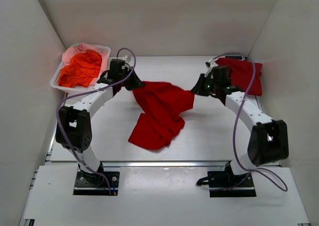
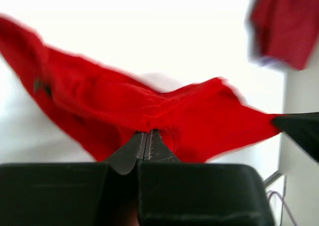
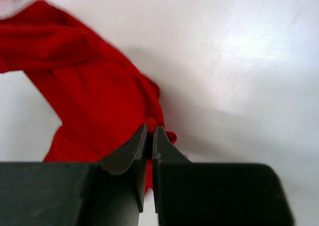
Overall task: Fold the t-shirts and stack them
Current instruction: Flatten out the tshirt
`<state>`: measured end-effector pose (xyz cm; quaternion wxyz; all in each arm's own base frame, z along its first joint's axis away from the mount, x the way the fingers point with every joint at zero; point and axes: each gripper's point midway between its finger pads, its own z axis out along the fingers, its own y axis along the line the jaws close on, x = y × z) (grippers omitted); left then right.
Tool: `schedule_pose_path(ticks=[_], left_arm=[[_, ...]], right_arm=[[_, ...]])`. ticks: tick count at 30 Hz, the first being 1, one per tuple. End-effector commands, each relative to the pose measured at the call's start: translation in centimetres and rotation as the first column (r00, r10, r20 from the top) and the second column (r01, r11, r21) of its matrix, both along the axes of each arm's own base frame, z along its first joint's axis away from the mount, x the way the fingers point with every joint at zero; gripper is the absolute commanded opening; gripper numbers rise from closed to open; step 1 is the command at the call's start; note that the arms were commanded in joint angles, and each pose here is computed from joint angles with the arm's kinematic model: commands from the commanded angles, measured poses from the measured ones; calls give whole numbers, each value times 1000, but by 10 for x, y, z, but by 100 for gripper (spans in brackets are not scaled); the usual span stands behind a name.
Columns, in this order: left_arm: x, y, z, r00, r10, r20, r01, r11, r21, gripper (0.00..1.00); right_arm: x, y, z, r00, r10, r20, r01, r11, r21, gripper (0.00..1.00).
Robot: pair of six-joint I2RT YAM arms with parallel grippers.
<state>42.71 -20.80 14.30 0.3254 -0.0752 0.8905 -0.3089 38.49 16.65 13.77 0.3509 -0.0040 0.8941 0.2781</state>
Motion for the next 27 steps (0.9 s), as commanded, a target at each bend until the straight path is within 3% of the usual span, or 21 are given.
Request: schedule_pose_path(ticks=[1,2,5,6,10,14,18,23,27], left_arm=[[5,5,105,977,-6,214,17,999,-51,0],[5,5,129,967,-8,253,25,998,-61,0],[-6,1,202,917,-28,398,78,991,-111,0],[-9,1,221,899,-23,438,87,988,-126,0],[-50,-5,306,797,-22,604,177,964,-199,0],[-103,1,365,710,0,704,256,931,-258,0],[-153,12,397,650,29,759,313,900,-303,0],[-178,12,391,661,3,750,365,872,-326,0],[-177,9,359,720,-2,694,344,869,-355,0]], right_arm=[[12,-29,121,946,-34,323,67,994,-90,0],[15,-39,135,934,-53,354,94,990,-101,0],[-2,-71,242,809,-121,575,211,973,-92,0],[-6,-77,253,786,-129,605,238,966,-102,0],[-50,-116,345,606,-209,767,362,932,-32,0],[-111,-142,412,429,-226,875,393,919,45,0],[-161,-170,468,260,-236,936,514,855,73,0],[-165,-161,507,212,-201,956,507,859,68,0],[-110,-148,501,283,-156,946,474,880,3,0]])
